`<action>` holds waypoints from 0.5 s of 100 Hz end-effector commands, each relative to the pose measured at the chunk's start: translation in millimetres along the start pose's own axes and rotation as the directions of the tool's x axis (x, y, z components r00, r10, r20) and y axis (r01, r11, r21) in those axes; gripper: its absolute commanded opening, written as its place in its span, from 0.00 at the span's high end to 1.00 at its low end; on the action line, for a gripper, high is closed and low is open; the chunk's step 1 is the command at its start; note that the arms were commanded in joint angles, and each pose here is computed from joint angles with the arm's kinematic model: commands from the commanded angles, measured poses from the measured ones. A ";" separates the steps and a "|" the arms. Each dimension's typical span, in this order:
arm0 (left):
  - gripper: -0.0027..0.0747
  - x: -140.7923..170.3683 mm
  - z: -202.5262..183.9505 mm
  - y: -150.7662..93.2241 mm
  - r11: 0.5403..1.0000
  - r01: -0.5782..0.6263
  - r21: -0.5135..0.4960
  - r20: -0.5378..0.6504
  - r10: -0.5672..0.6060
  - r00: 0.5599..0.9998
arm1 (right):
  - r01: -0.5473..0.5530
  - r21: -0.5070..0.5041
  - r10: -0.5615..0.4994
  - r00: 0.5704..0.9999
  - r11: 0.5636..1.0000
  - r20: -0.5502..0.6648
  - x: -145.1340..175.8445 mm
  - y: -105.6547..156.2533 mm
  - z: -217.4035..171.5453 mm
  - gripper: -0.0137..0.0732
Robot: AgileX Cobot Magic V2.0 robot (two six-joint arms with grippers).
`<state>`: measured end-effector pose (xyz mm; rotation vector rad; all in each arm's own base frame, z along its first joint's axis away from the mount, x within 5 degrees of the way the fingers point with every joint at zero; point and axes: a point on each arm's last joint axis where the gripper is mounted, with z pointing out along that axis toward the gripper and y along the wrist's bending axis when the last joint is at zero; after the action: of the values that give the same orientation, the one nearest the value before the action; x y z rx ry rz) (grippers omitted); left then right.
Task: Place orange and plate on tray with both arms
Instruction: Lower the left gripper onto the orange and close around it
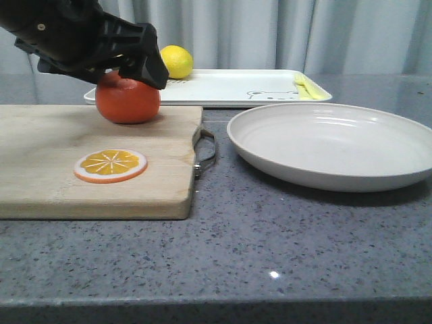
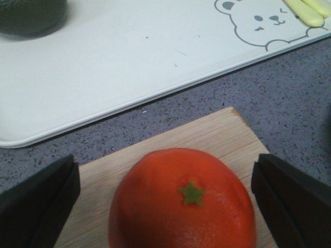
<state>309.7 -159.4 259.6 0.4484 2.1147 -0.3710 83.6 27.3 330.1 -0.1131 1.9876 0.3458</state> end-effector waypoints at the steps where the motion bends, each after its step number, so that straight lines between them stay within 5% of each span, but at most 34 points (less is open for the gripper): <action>1: 0.18 -20.7 -11.4 0.5 1.000 0.013 -0.014 0.098 -0.011 0.995 | -0.001 -0.002 0.001 0.995 1.000 0.098 -16.8 1.7 -3.2 0.20; 29: 0.32 -16.6 -8.6 -0.6 1.000 0.012 0.000 0.063 -0.012 0.998 | -0.001 -0.002 0.001 0.995 1.000 0.098 -16.8 1.7 -3.2 0.20; 50: 0.53 -16.6 -8.6 -0.6 1.000 0.012 0.000 0.063 -0.012 0.998 | -0.001 -0.002 0.001 0.995 1.000 0.098 -16.8 1.7 -3.2 0.20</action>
<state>309.1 -161.0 253.9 0.4681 2.1526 -0.3823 83.6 27.3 330.1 -0.1131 1.9876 0.3458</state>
